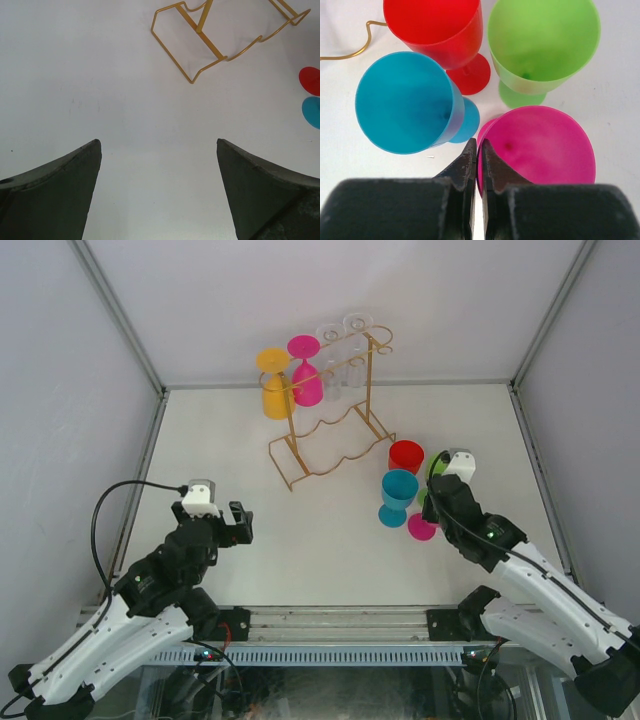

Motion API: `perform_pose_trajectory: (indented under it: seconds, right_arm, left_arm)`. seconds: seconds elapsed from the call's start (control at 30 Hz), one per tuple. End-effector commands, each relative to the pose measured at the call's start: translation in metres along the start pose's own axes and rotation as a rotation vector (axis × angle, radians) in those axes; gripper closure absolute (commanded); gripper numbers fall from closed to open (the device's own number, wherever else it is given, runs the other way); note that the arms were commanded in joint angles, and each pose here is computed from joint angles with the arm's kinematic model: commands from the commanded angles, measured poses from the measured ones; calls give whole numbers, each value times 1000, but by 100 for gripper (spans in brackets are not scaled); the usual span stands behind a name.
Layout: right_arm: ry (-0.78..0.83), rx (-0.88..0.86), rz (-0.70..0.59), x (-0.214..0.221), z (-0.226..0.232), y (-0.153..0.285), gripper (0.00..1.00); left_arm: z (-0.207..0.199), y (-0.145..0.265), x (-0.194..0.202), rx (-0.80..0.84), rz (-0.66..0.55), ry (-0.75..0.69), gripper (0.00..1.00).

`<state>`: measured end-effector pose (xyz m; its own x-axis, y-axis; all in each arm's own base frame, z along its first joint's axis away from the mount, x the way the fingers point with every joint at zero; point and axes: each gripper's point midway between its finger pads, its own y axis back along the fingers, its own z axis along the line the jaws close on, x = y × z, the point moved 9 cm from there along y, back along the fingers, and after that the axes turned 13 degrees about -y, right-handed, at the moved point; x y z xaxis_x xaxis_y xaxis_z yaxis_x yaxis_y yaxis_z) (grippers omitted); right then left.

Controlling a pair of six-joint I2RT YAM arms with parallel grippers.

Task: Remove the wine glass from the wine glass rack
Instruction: Place the wine glass at the center of the board.

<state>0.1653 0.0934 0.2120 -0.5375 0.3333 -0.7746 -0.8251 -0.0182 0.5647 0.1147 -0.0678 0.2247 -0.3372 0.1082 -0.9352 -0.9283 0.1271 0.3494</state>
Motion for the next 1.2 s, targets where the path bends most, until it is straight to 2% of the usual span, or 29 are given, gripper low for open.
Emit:
perform_pose_trajectory:
  seconds: [0.0, 0.4, 0.93, 1.17]
  right_arm:
    - [-44, -42, -35, -6, 3, 5, 100]
    - [3, 34, 1, -8, -1, 6, 100]
    - [47, 41, 36, -4, 4, -4, 100]
    - [24, 16, 8, -4, 5, -4, 100]
  left_arm:
    - [0, 3, -15, 13, -43, 14, 0]
    - [-1, 3, -15, 16, -38, 8, 0]
    - [-1, 3, -15, 28, -40, 7, 0]
    - [-2, 3, -14, 33, -38, 6, 0]
